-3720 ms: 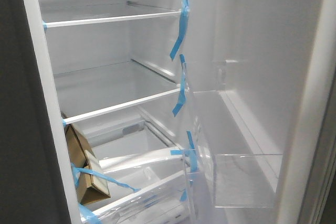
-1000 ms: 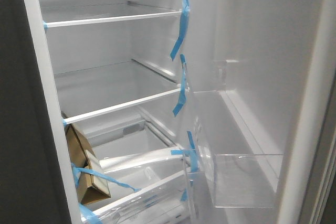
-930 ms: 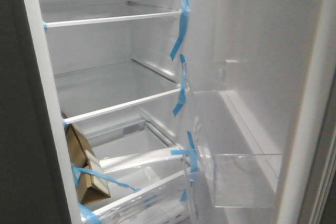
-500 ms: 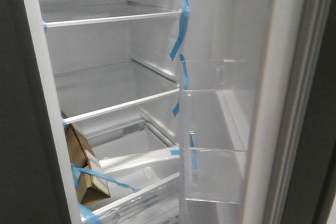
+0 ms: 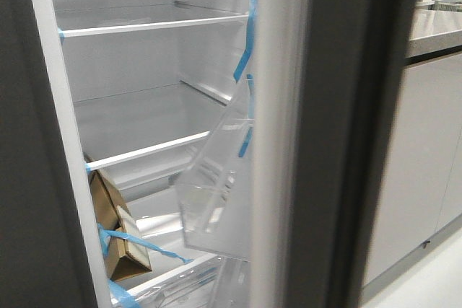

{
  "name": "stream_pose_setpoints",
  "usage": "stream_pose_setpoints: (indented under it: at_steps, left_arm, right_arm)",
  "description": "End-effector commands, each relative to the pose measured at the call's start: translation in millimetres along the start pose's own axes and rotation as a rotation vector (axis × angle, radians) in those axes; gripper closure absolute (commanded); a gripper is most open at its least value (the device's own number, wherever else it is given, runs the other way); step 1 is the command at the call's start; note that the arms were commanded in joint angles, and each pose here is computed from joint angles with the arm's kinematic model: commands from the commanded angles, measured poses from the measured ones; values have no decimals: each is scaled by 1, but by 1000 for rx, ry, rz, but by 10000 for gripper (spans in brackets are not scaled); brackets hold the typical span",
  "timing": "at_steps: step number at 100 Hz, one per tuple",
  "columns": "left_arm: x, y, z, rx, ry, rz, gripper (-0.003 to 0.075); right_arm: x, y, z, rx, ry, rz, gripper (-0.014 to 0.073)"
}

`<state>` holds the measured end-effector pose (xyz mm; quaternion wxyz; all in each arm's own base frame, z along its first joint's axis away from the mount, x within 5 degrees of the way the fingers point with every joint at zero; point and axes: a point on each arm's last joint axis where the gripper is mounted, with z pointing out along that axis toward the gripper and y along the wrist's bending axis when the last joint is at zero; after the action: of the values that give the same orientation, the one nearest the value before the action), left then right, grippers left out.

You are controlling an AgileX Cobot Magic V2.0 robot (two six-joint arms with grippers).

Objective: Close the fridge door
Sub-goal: 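Press the right gripper on the door face, swinging it shut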

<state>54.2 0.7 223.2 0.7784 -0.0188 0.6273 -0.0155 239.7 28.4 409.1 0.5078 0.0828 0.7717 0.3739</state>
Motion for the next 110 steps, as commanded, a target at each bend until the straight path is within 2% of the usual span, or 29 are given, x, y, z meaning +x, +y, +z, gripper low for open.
stream_pose_setpoints:
  at_steps: [1, 17, 29, 47, 70, 80, 110]
  left_arm:
    - [5, 1, -1, -2, -49, -5, 740]
    - [5, 1, -1, -2, -49, -5, 740]
    - [5, 1, -1, -2, -49, -5, 740]
    - [5, 1, -1, -2, -49, -5, 740]
    - [5, 1, -1, -2, -49, -5, 740]
    - [5, 1, -1, -2, -49, -5, 740]
    - [5, 1, -1, -2, -49, -5, 740]
  right_arm:
    - [-9, 13, -1, -101, -46, -55, 641]
    - [-9, 12, 10, -197, -41, -129, 641]
    - [-11, 10, 18, -219, -33, -150, 641]
    - [-17, 27, 31, -268, -20, -240, 641]
    - [-22, 46, 49, -261, -42, -313, 641]
    - [-19, 55, 57, -237, -48, -375, 641]
    - [-8, 77, 88, -218, -73, -443, 641]
